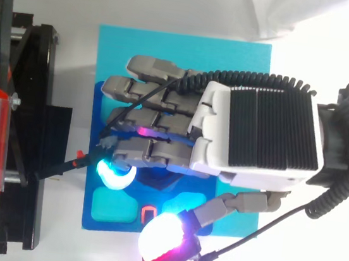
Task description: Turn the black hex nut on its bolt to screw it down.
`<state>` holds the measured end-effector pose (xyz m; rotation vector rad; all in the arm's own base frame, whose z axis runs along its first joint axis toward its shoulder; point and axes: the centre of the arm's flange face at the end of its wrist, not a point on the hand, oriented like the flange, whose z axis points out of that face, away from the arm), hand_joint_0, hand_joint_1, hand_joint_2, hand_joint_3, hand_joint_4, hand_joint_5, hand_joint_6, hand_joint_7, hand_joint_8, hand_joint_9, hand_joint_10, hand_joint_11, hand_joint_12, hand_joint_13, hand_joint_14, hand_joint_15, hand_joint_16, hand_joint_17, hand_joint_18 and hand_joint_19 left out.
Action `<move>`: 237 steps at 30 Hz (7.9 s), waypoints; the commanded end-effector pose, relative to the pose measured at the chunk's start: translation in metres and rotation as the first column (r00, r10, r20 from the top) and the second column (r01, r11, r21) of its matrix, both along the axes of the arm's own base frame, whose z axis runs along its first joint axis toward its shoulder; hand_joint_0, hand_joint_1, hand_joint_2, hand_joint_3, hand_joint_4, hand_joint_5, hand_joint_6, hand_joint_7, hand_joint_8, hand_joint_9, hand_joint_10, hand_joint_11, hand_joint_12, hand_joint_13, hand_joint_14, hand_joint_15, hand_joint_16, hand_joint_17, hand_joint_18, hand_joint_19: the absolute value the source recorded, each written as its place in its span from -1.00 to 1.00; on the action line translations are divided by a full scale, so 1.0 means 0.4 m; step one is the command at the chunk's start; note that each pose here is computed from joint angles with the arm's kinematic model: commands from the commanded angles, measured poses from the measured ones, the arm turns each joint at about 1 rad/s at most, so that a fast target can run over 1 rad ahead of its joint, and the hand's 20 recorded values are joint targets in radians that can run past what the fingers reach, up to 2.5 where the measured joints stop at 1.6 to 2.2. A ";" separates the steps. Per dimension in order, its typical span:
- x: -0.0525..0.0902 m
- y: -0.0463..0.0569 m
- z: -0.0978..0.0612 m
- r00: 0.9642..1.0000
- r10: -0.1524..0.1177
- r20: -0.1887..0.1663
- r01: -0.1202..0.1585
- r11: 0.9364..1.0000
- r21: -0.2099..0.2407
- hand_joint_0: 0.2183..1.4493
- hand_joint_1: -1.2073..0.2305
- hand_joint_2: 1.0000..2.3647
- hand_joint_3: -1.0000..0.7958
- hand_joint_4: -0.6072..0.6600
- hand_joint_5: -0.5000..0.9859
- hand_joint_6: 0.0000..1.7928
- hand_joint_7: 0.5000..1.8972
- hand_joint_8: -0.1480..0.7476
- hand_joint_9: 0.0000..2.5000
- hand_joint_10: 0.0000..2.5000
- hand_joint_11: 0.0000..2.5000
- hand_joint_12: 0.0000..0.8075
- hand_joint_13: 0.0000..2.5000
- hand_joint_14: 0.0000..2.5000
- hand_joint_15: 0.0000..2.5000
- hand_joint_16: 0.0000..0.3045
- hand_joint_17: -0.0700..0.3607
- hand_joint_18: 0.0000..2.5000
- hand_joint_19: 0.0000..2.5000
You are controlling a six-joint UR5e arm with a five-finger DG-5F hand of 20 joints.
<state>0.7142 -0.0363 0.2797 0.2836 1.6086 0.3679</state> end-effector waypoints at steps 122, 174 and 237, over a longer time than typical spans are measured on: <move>0.039 -0.150 -0.033 0.980 0.172 0.096 -0.169 0.985 -0.038 -0.56 0.19 -1.00 -0.44 0.35 -0.53 -0.42 -0.13 0.02 -0.66 -0.99 -0.70 -0.16 -0.74 -1.00 -0.92 -0.72 -0.23 -0.89 -0.92; 0.078 -0.027 0.012 0.977 0.170 0.126 -0.164 0.985 -0.055 -0.55 0.26 -1.00 -0.44 0.34 -0.51 -0.44 -0.11 -0.01 -0.66 -0.99 -0.71 -0.15 -0.73 -1.00 -0.91 -0.72 -0.24 -0.92 -0.91; 0.072 -0.041 -0.018 0.970 0.225 0.097 -0.216 0.972 -0.095 -0.55 0.25 -1.00 -0.44 0.37 -0.59 -0.17 -0.62 0.03 -0.63 -0.99 -0.66 -0.15 -0.69 -1.00 -0.89 -0.72 -0.23 -0.89 -0.89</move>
